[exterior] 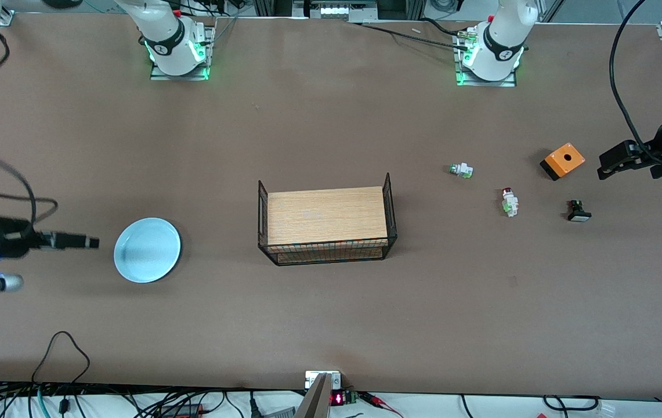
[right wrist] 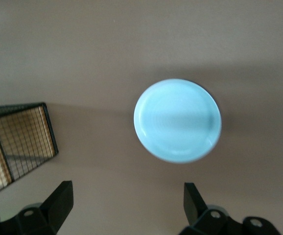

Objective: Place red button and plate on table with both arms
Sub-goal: 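Open the right gripper to release the plate on the table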

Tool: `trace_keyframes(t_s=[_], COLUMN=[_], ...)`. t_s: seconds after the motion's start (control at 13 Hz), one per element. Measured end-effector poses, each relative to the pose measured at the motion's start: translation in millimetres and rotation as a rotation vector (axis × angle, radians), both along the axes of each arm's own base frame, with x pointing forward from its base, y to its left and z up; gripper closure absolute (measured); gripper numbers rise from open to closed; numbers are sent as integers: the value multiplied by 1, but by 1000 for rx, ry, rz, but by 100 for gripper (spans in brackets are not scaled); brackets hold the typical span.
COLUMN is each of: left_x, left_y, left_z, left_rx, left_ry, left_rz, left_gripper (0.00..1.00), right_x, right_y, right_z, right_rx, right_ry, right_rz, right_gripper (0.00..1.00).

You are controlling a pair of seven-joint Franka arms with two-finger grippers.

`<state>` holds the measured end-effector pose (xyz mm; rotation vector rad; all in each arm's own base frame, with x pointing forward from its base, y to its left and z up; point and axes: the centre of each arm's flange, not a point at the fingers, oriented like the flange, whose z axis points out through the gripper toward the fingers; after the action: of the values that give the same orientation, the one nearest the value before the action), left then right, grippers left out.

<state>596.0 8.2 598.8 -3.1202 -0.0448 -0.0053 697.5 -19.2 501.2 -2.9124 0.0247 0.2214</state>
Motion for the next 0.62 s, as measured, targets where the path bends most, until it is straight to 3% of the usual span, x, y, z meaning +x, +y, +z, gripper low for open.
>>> trace_keyframes(t_s=[0.15, 0.31, 0.62], left_x=[0, 1, 0], left_y=[0, 0, 2], left_z=[1, 1, 2], left_rx=[0, 0, 0], left_ry=[-4, -9, -11], left_rz=[0, 0, 3], left_gripper=[0, 0, 0], right_x=[-47, -77, -80], right_y=[37, 51, 38], right_z=[89, 135, 137], right_rx=[-108, -151, -171], right_ry=[-15, -43, -41], right_rz=[60, 87, 64], right_gripper=[0, 0, 0])
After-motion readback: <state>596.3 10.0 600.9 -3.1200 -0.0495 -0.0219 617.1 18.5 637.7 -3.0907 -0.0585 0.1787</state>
